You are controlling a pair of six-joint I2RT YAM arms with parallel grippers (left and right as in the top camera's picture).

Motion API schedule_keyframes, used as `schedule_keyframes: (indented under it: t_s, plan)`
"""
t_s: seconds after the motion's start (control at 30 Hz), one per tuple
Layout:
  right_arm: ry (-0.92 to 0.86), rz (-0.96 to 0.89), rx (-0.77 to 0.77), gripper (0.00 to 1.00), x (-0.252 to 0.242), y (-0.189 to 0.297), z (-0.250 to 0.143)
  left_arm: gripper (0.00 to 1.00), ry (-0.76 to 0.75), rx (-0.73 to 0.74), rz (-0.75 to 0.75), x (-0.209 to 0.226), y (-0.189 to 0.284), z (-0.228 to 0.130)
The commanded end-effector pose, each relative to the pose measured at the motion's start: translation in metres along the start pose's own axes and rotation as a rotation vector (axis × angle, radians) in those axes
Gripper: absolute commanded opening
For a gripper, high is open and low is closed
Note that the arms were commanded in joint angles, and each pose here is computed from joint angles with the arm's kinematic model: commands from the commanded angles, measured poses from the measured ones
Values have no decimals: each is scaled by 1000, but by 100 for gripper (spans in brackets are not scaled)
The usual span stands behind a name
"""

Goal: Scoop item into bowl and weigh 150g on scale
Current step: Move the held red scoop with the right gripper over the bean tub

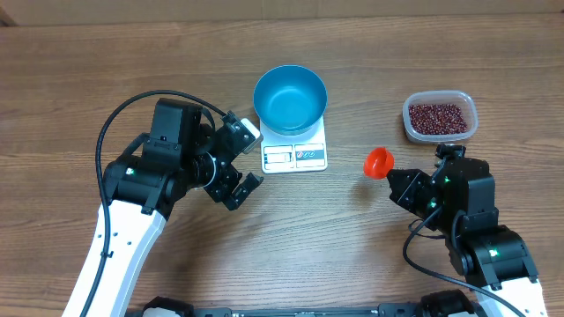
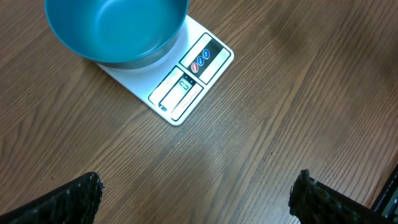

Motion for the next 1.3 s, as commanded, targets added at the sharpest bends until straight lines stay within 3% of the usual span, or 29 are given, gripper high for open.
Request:
schedule_keyframes:
  t_s: [0.0,0.3,0.8,1.27]
  plan:
    - [8,29,-42,4,8,6,8,100,-8,-34,0,2,7,9]
    - [17,56,-60,4,13,6,11,100,-81,-48,24,4,16,16]
    - [186,66,-30,4,14,7,7,100,-92,-19,41,7,17,11]
    - [382,12,-44,4,36,54,17,100,-46,-15,38,7,17,10]
Point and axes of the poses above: each gripper's point midway between its finger pads, its own y axis back along the fingers, its own x axis along the line the jaws close on, z = x × y, the point moved 7 cm from there along y, back along the fingers, and after that the axes turned 8 degrees about -y, right-handed, at the moved point
